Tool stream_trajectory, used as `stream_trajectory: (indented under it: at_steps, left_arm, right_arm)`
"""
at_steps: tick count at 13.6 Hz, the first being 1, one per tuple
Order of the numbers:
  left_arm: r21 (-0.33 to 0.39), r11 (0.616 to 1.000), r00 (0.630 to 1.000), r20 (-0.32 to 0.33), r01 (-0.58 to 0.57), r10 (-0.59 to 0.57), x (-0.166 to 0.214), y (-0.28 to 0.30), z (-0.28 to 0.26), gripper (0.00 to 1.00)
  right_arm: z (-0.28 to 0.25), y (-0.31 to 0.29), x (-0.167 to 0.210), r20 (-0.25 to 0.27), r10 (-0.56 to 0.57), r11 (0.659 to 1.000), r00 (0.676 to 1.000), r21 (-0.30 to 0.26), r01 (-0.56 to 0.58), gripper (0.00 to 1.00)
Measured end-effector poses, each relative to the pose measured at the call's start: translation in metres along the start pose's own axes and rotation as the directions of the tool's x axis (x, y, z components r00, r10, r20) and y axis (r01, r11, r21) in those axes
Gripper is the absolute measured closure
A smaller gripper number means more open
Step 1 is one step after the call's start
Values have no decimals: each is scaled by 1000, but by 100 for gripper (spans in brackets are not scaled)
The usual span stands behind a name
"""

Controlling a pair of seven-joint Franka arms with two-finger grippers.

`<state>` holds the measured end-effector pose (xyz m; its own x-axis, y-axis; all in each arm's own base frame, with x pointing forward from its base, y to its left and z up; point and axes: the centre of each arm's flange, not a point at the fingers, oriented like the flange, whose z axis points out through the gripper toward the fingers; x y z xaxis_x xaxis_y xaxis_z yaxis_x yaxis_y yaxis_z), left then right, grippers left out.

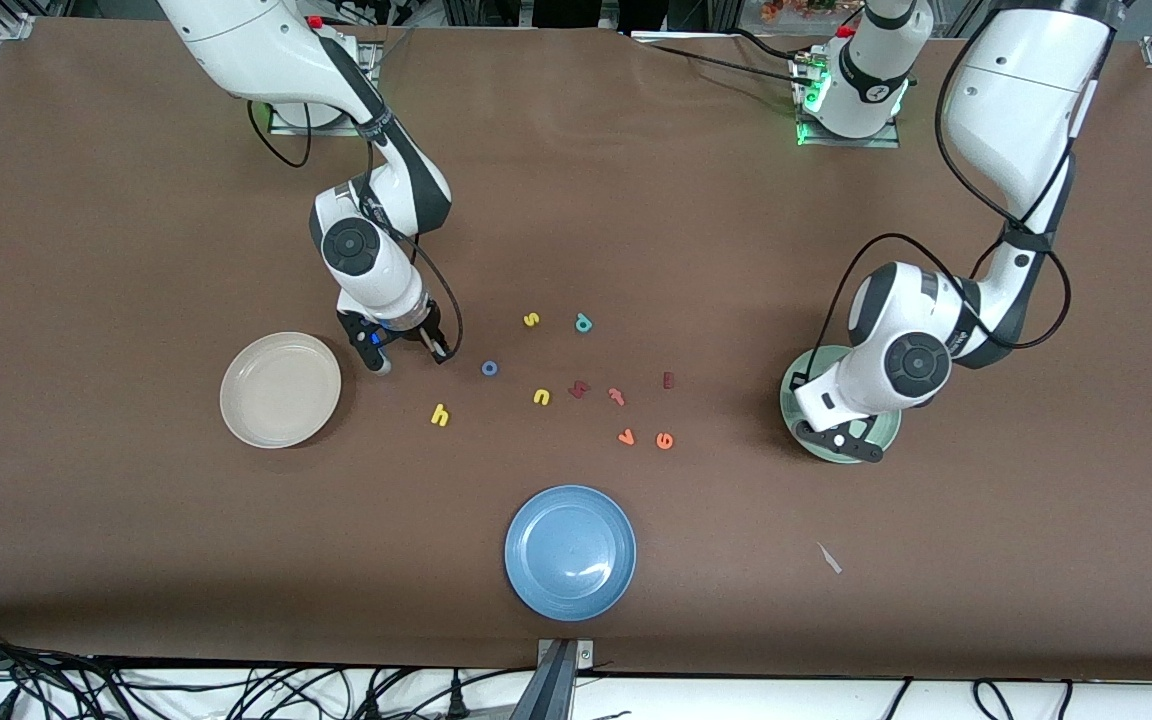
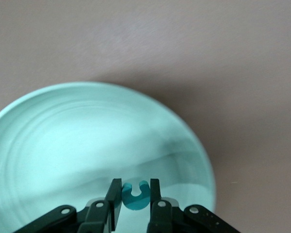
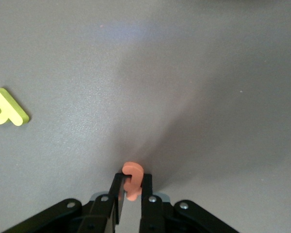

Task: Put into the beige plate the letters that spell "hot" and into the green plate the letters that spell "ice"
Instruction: 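Place the teal u on the green plate while the right gripper grasps orange 2, then drop the orange 2 on the beige plate while the left gripper reaches orange e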

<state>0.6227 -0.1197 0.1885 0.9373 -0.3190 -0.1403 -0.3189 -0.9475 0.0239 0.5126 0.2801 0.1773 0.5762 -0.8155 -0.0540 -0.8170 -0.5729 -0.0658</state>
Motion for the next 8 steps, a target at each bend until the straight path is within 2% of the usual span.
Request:
stream_trajectory:
  at_steps: [4, 8]
  left_arm:
    - [-5, 1000, 1000, -7, -10, 10, -5, -3, 3, 71]
    - [-2, 1000, 999, -34, -28, 28, 0, 8, -13, 37]
  right_arm:
    - [-1, -1, 0, -1, 0, 1000, 1000, 4, 0, 82]
    - [-10, -8, -1, -1, -31, 999, 1000, 11, 31, 82]
